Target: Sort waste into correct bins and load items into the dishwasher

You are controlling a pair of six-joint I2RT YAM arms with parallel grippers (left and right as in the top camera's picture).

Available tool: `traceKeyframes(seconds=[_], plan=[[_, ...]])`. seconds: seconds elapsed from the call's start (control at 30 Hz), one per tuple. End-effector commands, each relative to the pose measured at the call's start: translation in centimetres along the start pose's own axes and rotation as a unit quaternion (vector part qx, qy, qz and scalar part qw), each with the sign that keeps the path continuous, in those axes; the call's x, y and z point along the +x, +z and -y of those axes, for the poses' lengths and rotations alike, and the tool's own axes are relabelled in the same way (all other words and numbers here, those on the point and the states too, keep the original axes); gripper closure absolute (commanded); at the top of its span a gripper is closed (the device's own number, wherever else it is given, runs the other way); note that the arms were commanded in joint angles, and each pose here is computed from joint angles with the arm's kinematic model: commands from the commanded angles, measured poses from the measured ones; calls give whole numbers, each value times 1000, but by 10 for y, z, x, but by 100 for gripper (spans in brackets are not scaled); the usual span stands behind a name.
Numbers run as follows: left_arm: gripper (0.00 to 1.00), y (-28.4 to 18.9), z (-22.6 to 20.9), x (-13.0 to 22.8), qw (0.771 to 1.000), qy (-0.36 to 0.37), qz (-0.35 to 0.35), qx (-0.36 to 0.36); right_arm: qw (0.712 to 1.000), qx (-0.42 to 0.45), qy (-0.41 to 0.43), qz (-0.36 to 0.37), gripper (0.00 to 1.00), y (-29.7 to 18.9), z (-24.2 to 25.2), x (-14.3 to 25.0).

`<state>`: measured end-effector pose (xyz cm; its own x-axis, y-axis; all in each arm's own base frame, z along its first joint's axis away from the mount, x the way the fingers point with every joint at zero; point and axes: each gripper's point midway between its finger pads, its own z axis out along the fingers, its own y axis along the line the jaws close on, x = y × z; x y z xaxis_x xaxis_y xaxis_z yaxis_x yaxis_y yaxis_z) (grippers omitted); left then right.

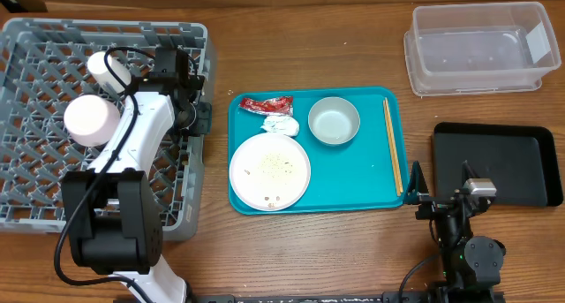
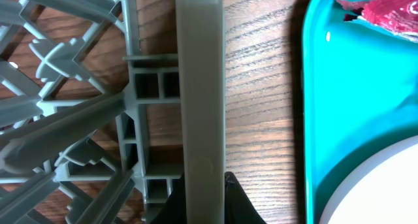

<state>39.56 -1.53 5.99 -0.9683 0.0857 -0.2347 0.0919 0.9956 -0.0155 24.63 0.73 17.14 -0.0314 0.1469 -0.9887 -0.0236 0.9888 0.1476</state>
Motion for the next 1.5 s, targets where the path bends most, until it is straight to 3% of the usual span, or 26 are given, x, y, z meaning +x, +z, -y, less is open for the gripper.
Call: traceKeyframes(seconds=[0.0,0.27,0.77,0.8,0.87,0.9,1.0,1.07,1.23,1.3,1.33,1.47], plan=[[96,4,51,-3,991,69,13,114,1000,0,2,2,0,0,1,1],[96,6,38,-17,996,-28,32,76,1000,0,2,2,1,0,1,1],[95,5,39,-14,996,-34,25,81,1000,0,2,2,0,0,1,1],[90,4,39,-16,996,-36,26,81,1000,0,2,2,0,0,1,1],[61,-1,39,-19,996,-38,27,81,1000,0,2,2,0,0,1,1],[52,-4,39,-20,996,-40,25,81,1000,0,2,2,0,0,1,1],[48,-19,39,-26,996,-42,22,81,1000,0,2,2,0,0,1,1],[38,-33,40,-32,996,-42,22,81,1000,0,2,2,0,0,1,1],[33,-74,45,-47,994,-43,29,96,1000,0,2,2,0,0,1,1],[21,-93,59,-53,989,-42,35,136,1000,0,2,2,0,0,1,1],[4,-104,71,-55,984,-40,36,171,1000,0,2,2,0,0,1,1],[0,-145,126,-50,935,-34,19,351,1000,0,2,2,0,0,1,1]])
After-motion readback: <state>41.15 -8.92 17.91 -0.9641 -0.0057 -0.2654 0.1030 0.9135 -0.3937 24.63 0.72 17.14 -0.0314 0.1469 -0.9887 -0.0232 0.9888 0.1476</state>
